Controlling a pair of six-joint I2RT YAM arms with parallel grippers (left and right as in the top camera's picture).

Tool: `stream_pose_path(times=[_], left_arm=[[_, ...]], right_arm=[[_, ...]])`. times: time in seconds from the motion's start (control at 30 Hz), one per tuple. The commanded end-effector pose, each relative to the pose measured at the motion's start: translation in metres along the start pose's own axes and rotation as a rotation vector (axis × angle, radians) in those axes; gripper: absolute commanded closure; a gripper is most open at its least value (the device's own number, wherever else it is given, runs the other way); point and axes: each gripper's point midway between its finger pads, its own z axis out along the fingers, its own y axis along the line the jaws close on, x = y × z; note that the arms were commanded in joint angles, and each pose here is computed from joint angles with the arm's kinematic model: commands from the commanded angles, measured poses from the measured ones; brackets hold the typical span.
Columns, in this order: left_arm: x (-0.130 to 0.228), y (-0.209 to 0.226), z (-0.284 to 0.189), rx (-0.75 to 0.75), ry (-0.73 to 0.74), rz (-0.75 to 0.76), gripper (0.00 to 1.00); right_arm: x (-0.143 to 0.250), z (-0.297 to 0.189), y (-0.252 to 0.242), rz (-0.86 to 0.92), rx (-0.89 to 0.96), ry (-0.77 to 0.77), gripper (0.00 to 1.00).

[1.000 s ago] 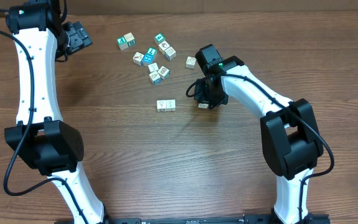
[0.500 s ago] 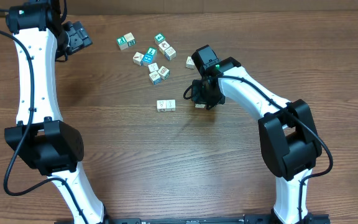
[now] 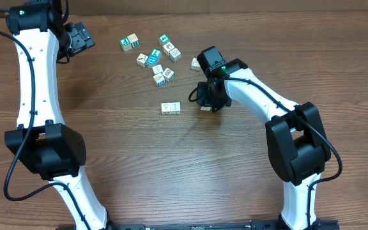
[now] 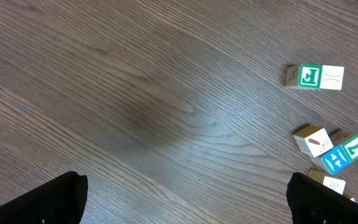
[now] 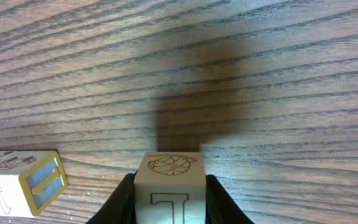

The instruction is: Form a horizontal line

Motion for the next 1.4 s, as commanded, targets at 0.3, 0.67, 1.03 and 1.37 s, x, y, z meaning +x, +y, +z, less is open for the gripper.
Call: stream_pose_path(times=[0.3,0.67,1.03,1.37], left_arm=[[-0.004,0.001,-0.008,0.000,-0.022,0.016,0.00],[-0.004,0.001,-0.008,0.000,-0.022,0.016,0.00],[-0.004,0.001,-0.008,0.000,-0.022,0.017,0.00],[-0.004,0.001,-0.008,0.000,-0.022,0.017,0.00]], right_arm=[[-0.011,-0.011,0.008,-0.043,-0.032,-0.071,0.78],[-0.012,-0.011,0.008,-0.043,-0.035,-0.076,0.78],[-0.012,-0.011,0.008,-0.043,-0.035,-0.077,0.77],[-0.012,-0.011,0.009,-0.043,-0.036,-0.078,0.77]])
